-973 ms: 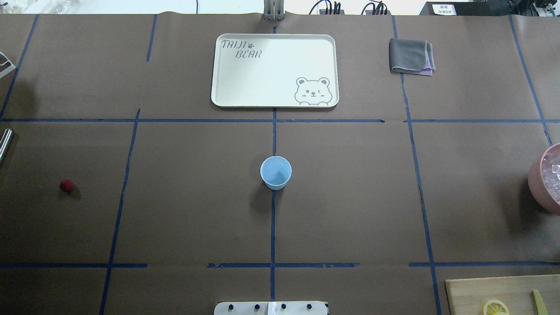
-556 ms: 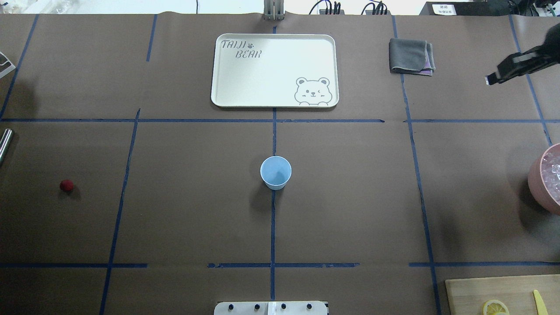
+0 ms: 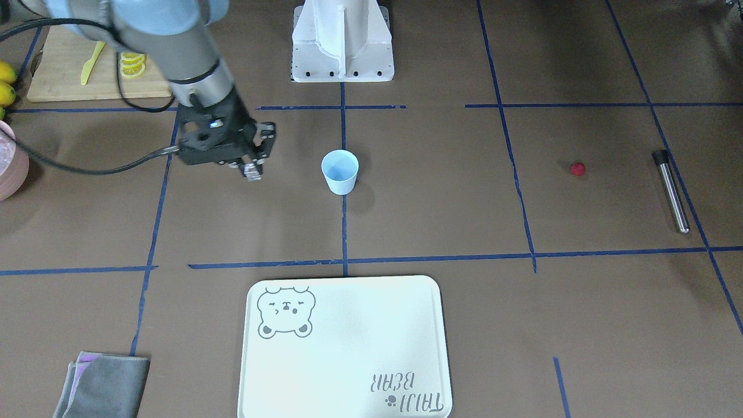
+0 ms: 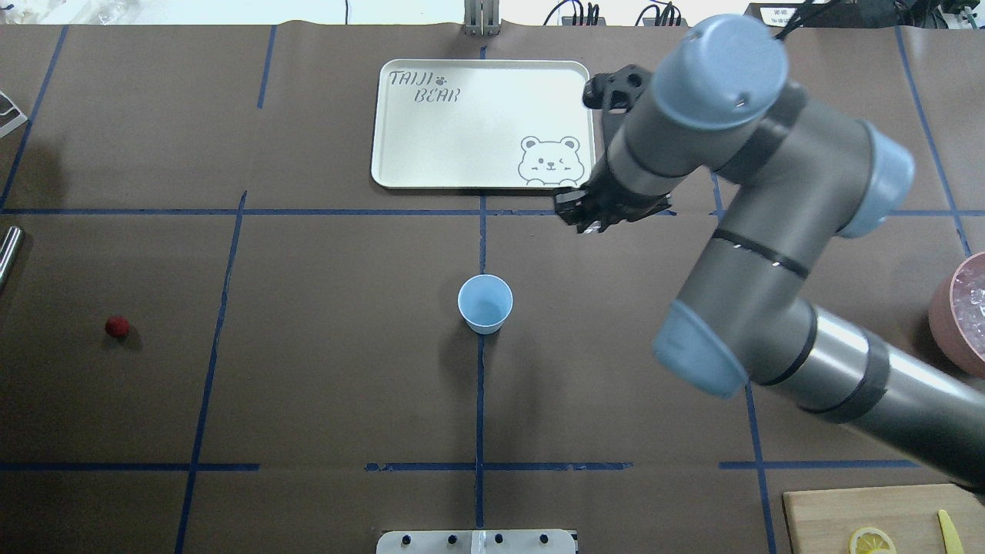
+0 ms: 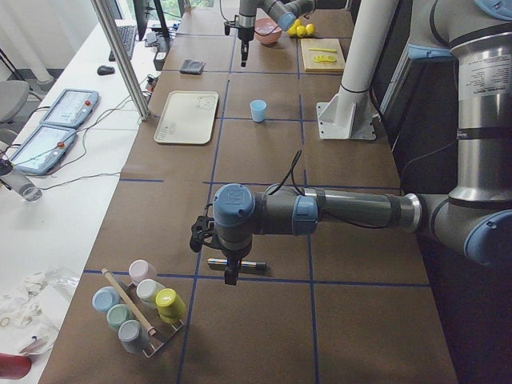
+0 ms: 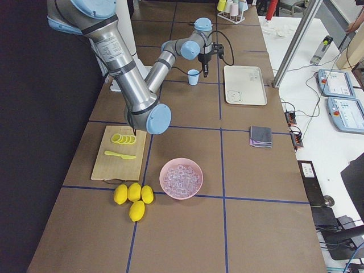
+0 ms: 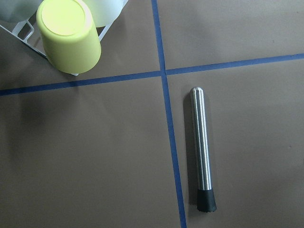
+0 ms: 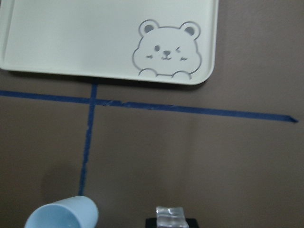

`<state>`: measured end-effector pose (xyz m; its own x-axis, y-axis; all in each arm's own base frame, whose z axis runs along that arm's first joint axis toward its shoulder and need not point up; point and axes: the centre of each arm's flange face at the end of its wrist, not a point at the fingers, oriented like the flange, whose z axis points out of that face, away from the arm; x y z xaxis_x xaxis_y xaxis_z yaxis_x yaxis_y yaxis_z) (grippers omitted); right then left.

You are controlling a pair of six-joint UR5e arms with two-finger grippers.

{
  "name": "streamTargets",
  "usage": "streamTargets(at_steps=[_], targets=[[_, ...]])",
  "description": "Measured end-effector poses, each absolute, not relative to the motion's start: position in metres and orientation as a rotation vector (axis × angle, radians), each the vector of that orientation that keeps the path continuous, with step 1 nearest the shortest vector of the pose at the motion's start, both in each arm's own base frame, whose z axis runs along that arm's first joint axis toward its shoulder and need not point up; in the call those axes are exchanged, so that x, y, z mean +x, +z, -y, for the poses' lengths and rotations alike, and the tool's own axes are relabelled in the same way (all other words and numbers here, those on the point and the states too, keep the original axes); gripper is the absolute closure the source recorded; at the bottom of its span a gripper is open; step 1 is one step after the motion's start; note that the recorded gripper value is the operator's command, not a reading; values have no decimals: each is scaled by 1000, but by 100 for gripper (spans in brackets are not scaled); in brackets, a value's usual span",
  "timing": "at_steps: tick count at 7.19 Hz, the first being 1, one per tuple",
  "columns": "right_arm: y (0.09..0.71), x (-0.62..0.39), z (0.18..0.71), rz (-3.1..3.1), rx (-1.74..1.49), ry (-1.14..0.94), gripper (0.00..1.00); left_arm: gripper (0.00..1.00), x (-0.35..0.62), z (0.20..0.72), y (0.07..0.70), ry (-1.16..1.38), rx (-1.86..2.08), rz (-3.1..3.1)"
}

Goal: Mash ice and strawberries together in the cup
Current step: 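Carry the pink ice bowl with the right gripper over the blue cup, then tilt the bowl with the right gripper to pour ice into the cup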

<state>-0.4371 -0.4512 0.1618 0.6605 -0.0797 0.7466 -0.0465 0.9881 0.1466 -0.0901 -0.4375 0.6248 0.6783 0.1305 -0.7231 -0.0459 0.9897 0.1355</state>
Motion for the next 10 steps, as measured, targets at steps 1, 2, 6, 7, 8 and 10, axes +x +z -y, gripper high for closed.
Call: streamTargets(at_steps=[1, 2, 6, 7, 8, 10], targets=[[133, -479, 430, 834, 147, -12, 98, 0, -90, 437, 625, 99, 109, -820], [114, -516, 418, 813, 142, -16, 98, 0, -90, 437, 626, 99, 108, -820], [106, -563, 408, 771, 130, -32, 95, 0, -90, 437, 626, 99, 108, -820], [109, -566, 406, 765, 126, -35, 89, 0, -90, 438, 625, 100, 110, -820], [112, -567, 406, 760, 124, -36, 74, 0, -90, 438, 625, 100, 110, -819], [116, -569, 406, 753, 121, -35, 30, 0, -90, 438, 625, 100, 110, -819]])
